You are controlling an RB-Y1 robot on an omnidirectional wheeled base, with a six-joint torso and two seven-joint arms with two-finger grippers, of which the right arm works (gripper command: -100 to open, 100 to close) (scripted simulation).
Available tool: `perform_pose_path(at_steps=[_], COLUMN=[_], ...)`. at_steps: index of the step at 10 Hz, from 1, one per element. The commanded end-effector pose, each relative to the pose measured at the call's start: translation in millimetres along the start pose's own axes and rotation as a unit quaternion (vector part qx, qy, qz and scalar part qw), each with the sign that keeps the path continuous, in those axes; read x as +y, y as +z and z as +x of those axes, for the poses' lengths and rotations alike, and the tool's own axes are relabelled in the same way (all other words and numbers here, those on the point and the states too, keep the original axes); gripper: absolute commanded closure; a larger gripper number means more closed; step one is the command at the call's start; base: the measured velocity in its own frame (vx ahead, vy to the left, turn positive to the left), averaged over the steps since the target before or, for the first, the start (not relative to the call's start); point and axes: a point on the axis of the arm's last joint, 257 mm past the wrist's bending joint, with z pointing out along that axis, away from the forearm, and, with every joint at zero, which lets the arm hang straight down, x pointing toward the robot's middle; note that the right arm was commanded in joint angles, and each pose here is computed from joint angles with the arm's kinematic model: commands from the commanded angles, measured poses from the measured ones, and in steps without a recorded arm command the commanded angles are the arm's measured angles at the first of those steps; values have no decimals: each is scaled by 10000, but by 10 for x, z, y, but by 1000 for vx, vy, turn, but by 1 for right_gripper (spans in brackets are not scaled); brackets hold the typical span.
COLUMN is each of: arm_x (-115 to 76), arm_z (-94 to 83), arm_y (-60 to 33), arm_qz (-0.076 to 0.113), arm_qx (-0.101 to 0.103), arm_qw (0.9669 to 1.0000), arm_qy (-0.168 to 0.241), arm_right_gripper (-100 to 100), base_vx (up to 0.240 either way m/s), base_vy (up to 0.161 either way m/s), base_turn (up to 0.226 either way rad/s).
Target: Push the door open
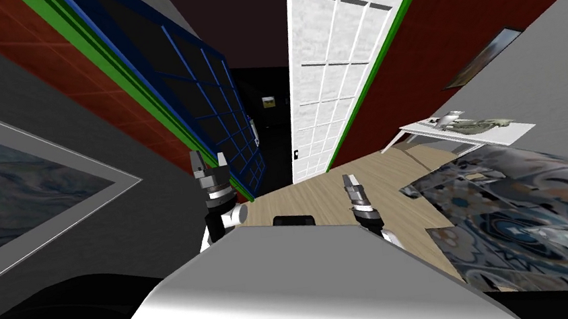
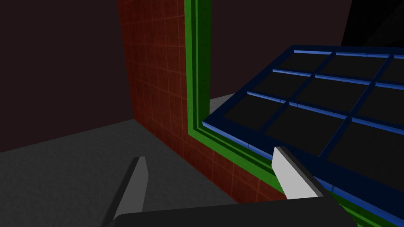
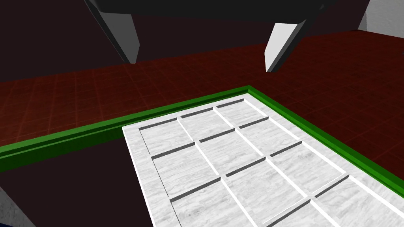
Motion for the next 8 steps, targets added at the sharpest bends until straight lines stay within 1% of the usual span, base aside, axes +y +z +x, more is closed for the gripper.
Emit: perform_pose_path(at_steps=[1,3,4,6,7,8], arm_x=[-64,-139,-211,-279,-312,-375], arm_z=[48,107,167,226,255,314], arm_y=[-92,-192,-296,-403,-459,-571], arm_qz=[35,77,119,158,176,209], arm_qx=[98,221,342,466,529,657], arm_qw=[9997,9987,9970,9947,9933,9901], arm_qy=[-214,-457,-687,-908,-1015,-1222], arm_right_gripper=[-100,-100,-100,-100,-100,-100], base_vx=[101,94,137,153,117,150], base_vy=[20,29,32,26,21,26], base_turn=[57,60,99,71,53,102])
